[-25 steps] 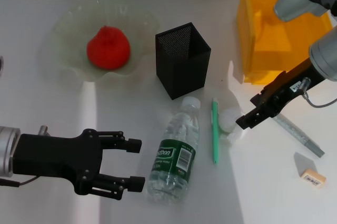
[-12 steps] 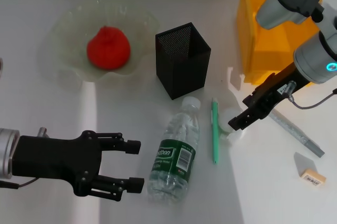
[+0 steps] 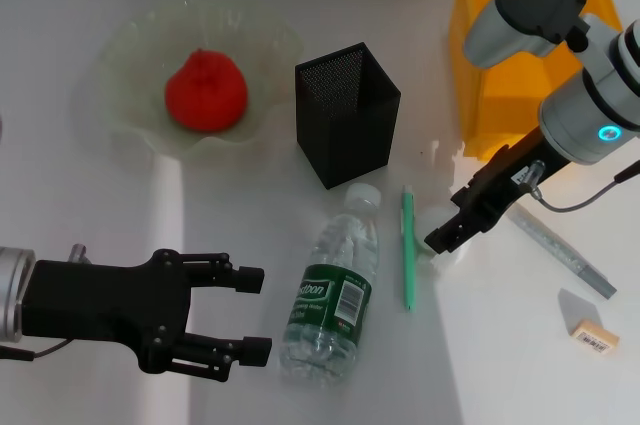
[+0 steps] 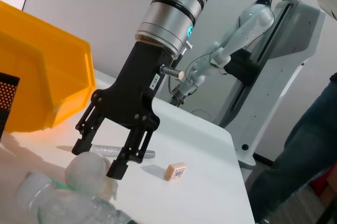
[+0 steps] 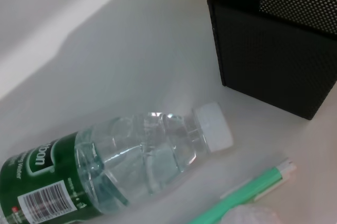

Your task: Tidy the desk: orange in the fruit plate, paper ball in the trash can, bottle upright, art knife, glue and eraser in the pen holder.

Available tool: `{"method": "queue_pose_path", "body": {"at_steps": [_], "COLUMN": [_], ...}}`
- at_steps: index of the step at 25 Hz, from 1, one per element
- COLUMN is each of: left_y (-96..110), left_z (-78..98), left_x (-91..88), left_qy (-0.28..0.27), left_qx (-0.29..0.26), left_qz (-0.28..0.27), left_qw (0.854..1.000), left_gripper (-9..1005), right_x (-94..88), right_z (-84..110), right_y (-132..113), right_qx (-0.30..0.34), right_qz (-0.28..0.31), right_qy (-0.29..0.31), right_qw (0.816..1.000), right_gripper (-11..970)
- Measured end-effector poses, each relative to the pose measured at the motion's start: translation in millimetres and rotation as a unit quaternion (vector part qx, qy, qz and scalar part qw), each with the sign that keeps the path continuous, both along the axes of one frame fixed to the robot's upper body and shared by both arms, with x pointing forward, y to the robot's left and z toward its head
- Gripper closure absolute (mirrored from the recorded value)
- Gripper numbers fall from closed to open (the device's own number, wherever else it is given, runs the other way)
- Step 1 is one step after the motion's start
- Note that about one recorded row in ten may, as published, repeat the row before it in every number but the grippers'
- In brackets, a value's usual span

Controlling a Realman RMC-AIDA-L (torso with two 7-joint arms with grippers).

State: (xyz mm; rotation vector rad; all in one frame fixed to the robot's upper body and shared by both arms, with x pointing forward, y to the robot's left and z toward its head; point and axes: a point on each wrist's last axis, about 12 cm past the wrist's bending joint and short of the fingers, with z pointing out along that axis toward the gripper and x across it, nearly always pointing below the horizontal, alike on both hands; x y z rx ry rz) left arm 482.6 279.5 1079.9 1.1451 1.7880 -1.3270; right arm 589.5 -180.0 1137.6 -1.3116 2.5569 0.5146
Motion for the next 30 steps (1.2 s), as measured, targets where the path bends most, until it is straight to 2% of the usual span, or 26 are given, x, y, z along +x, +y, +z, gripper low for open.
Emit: {"method": "queue_pose_path", "body": {"at_steps": [7, 12, 15, 17, 21, 24, 25, 26, 29, 30], "left_y": [0, 0, 0, 0, 1, 2, 5, 5, 4, 3], "left_z": [-0.2, -0.1, -0.3, -0.3, -0.5, -0.2, -0.1, -0.1, -0.2, -0.1], "left_x": [0.3, 0.4, 0.0, 0.0, -0.9, -1.2, -2.1, -2.1, -2.2, -1.9], "left_qy": [-0.001, -0.001, -0.001, -0.001, 0.000, 0.000, 0.001, 0.001, 0.001, 0.002], "left_qx": [0.001, 0.001, 0.001, 0.001, -0.001, -0.003, -0.003, -0.003, -0.003, -0.004], "left_qz": [0.001, 0.001, 0.002, 0.002, 0.004, 0.005, 0.008, 0.008, 0.008, 0.007], "left_qw": [1.000, 1.000, 1.000, 1.000, 1.000, 1.000, 1.000, 1.000, 1.000, 1.000], "left_gripper": [162, 163, 163, 163, 164, 165, 165, 165, 165, 166], "right_x": [0.5, 0.6, -1.4, -2.7, -9.6, -16.0, -19.3, -19.3, -25.0, -26.8], "right_z": [-1.2, -1.2, 1.7, 5.1, 31.6, 62.6, 77.7, 77.7, 98.5, 105.9], "right_y": [2, 2, 1, 0, -13, -38, -57, -57, -90, -108], "right_qx": [-0.001, -0.001, 0.002, 0.007, 0.047, 0.091, 0.113, 0.113, 0.156, 0.177], "right_qz": [0.002, 0.002, 0.005, 0.007, 0.003, -0.027, -0.058, -0.058, -0.118, -0.153], "right_qy": [0.005, 0.005, 0.006, 0.006, -0.008, -0.051, -0.083, -0.083, -0.145, -0.182], "right_qw": [1.000, 1.000, 1.000, 1.000, 0.999, 0.994, 0.988, 0.988, 0.970, 0.955], "right_gripper": [208, 359, 539, 544, 553, 553, 553, 553, 553, 553]}}
